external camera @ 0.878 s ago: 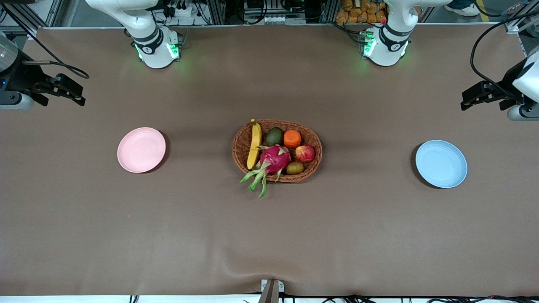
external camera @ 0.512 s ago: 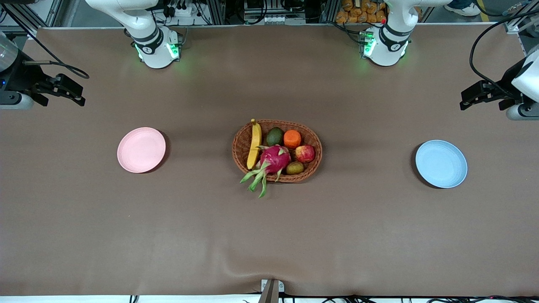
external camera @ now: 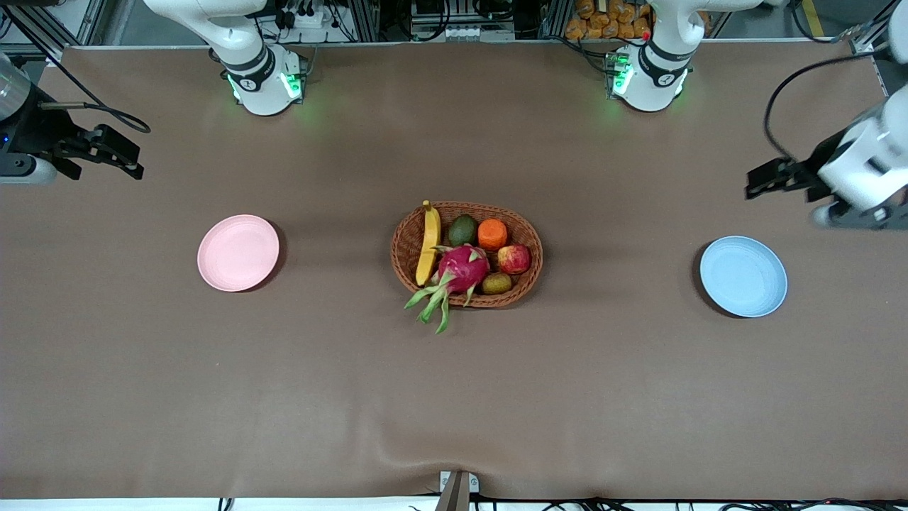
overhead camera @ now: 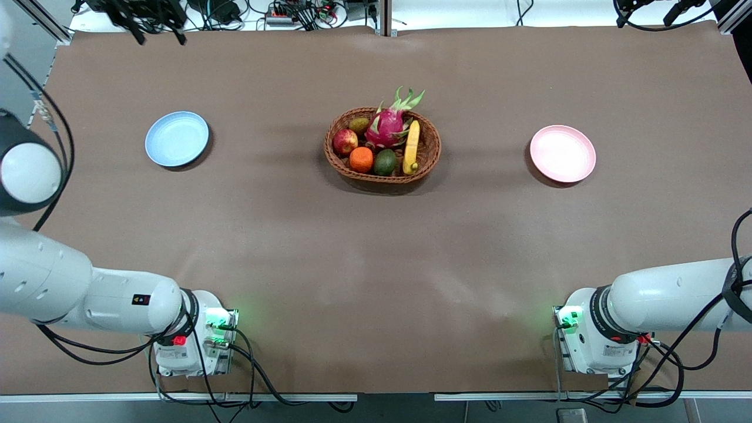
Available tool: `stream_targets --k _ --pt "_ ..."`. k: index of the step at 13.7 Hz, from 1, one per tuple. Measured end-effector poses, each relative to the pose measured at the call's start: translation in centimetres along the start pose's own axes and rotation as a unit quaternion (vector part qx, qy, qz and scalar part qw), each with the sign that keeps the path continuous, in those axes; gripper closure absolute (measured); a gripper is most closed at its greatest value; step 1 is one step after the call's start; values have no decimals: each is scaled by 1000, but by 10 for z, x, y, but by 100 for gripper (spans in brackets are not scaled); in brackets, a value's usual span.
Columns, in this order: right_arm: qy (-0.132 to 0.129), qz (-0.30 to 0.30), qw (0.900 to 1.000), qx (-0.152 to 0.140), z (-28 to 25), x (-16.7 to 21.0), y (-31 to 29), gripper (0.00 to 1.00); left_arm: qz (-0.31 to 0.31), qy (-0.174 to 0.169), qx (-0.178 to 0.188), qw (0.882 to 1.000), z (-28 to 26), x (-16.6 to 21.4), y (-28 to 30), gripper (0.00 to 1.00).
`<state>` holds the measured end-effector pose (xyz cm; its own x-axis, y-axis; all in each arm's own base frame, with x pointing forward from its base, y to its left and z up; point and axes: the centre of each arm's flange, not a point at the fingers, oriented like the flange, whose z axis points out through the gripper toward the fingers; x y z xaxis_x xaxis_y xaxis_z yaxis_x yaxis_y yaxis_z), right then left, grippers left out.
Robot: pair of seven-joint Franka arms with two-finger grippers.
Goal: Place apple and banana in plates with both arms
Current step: 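Move the left gripper from rest toward the fruit basket, then lower the left gripper into the basket and grasp the red apple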
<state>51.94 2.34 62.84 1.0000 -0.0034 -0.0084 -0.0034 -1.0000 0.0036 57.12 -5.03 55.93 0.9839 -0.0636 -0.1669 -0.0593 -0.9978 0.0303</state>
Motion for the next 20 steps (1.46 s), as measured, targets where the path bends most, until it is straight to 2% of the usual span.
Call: stream_targets --k 3,7,9,12,16,20 --pt "1 -2 1000 0 -1 0 -2 0 20 -7 5 1000 42 29 59 0" --pt "1 -2 1000 0 -1 0 -3 0 5 -32 23 999 91 33 155 0" --pt "2 -2 1000 0 -1 0 -2 0 -4 -33 13 999 115 40 186 0" --pt "2 -2 1000 0 -2 0 -2 0 -14 -34 -7 999 148 50 221 0" --pt "3 -1 1000 0 -2 0 -1 0 -34 -33 -10 999 175 57 263 0" --pt "3 -1 1000 0 -2 0 -1 0 -52 -42 -25 997 207 64 282 0"
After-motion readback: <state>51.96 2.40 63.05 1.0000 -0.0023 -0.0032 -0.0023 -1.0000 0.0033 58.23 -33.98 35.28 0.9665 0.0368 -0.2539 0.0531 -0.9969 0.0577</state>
